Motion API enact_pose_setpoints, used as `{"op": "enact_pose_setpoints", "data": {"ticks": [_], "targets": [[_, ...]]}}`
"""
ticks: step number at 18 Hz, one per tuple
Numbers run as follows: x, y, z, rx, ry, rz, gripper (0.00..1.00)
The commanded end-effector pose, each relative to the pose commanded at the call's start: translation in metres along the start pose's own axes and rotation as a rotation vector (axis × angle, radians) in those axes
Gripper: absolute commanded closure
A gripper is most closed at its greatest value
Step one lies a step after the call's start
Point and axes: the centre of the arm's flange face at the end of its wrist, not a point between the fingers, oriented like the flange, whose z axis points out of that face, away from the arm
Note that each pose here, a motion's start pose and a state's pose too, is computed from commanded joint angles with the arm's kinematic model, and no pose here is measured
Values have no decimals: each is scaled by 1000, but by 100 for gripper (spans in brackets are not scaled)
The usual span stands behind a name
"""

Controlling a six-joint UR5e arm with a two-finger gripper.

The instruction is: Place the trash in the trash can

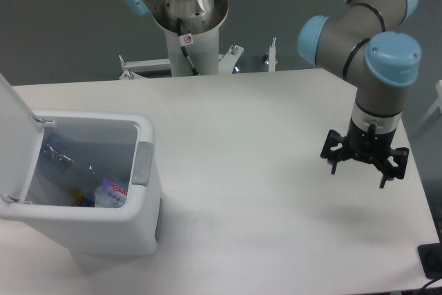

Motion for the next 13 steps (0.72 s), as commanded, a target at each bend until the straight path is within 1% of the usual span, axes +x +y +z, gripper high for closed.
{"op": "enact_pose_setpoints", "data": {"ticks": [9,13], "targets": [[2,0,6,1,-1,6,0],[9,1,16,-8,14,8,0]]}}
